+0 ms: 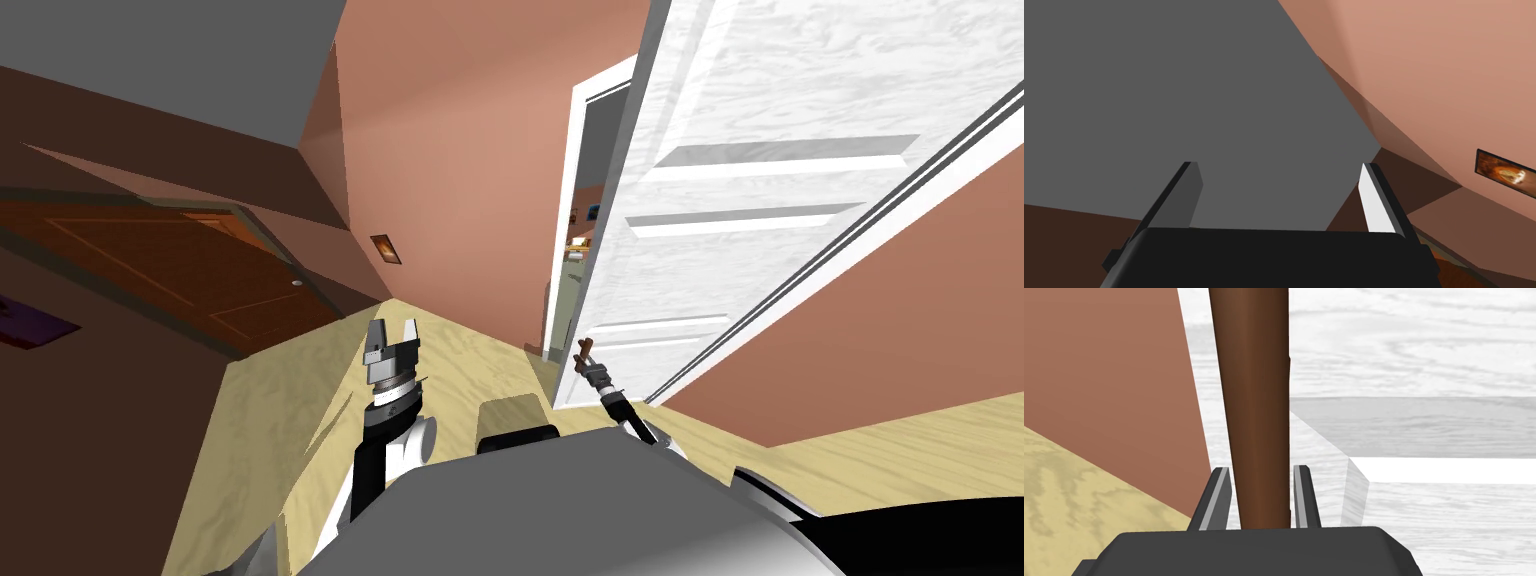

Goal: Pull the door open

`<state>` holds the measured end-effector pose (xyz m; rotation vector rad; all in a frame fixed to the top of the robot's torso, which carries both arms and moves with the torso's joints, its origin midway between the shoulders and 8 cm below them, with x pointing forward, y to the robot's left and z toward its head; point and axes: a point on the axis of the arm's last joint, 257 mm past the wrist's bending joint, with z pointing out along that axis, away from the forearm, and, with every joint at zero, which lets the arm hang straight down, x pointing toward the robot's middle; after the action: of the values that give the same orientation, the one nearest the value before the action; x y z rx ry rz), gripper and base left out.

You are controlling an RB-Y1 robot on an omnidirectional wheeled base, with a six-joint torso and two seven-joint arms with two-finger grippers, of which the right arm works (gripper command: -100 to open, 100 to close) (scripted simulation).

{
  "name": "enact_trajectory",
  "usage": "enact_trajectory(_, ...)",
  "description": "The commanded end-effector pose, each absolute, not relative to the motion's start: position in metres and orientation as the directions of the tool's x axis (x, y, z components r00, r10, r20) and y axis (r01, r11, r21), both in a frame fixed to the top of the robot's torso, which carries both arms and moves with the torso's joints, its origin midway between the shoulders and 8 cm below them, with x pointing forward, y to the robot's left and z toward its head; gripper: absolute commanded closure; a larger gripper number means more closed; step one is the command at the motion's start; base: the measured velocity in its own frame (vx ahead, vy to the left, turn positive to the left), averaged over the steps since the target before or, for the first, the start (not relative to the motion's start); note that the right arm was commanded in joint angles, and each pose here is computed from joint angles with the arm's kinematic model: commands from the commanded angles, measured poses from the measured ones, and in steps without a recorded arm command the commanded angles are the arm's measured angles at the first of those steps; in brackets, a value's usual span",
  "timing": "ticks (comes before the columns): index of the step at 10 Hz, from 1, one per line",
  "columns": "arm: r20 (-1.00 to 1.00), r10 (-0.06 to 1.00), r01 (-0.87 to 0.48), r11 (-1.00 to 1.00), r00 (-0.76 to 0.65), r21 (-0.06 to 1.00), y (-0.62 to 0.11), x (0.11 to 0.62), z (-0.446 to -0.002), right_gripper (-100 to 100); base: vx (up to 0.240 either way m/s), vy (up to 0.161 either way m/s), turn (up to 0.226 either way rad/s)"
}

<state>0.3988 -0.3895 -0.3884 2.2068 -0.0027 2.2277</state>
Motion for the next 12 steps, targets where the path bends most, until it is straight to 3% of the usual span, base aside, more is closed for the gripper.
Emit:
enact_trajectory(1, 1.0, 0.002, 0.021, -1.0, -0.002, 0.002, -0.389, 0.39, -0.391, 100, -0.233, -0.053, 0.088)
enact_trajectory(12, 1.0, 0.001, 0.127, -0.992, -0.004, 0.002, -0.386, 0.352, -0.39, 100, -0.178, -0.061, 0.096)
